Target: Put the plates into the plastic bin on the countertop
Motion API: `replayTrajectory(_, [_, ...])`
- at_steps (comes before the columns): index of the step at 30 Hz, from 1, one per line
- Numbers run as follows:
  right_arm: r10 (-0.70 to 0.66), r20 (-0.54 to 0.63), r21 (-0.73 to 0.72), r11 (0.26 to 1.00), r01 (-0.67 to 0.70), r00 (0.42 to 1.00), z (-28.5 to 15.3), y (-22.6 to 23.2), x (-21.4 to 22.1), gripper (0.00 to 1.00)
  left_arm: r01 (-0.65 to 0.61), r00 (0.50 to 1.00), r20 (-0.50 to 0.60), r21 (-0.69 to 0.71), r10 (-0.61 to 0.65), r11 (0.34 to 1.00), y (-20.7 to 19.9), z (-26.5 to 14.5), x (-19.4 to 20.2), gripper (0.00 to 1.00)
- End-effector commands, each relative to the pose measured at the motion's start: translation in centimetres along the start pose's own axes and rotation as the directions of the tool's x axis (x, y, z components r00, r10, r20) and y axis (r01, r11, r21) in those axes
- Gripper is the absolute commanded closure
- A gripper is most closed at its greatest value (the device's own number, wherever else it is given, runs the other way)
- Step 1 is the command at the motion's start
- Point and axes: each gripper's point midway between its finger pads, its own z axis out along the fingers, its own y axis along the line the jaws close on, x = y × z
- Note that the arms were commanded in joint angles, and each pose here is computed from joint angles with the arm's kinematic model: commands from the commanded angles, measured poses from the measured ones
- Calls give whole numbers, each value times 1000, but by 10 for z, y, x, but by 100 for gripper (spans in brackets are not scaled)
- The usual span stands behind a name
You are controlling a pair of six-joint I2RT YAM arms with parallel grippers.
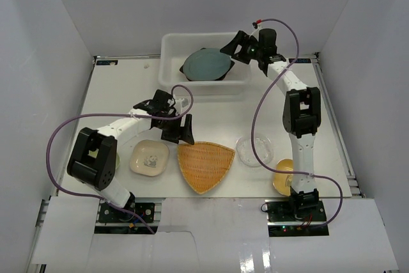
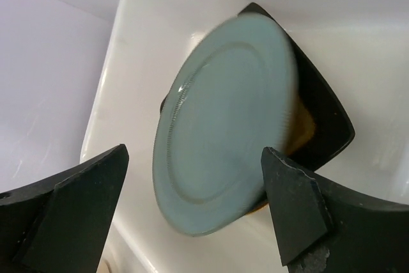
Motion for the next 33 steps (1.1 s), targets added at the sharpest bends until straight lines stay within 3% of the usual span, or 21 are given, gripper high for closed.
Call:
replayTrajectory(1, [-148, 95, -139, 977, 160, 984, -36, 65, -49, 10, -26, 999, -29, 22, 27, 999, -6, -1, 8, 13])
replayTrajectory(6, [-109, 37, -145, 983, 113, 993, -36, 57, -37, 10, -28, 997, -70, -3, 28, 1000, -2, 5, 21, 22])
replayTrajectory(11, [-121, 54, -127, 984, 127, 991, -51, 61, -33, 10, -32, 996, -84, -16, 31, 999, 0, 7, 29, 39])
replayTrajectory(16, [-163, 111, -133, 975, 178, 980, -81, 87, -41, 10, -31, 995, -91, -24, 29, 999, -1, 5, 36, 42])
replayTrajectory(20, [-132, 79, -129, 982, 142, 988, -98, 79, -10, 10, -17, 994, -109, -23, 14, 1000, -1, 6, 49, 43])
replayTrajectory(23, [-106, 66, -145, 983, 115, 992, -115, 79, 17, 10, -19, 993, -116, -25, 16, 1000, 0, 7, 53, 55])
replayTrajectory(28, [-108, 48, -172, 978, 114, 993, -139, 93, 56, 10, -26, 995, -97, -37, 22, 999, -1, 5, 48, 87])
replayTrajectory(31, [-122, 25, -182, 975, 124, 992, -148, 97, 76, 10, -31, 998, -54, -28, 29, 999, -7, -4, 39, 100])
replayTrajectory(33, [-118, 20, -177, 977, 120, 993, -155, 97, 82, 10, -33, 999, -29, -12, 33, 999, -14, -9, 33, 100])
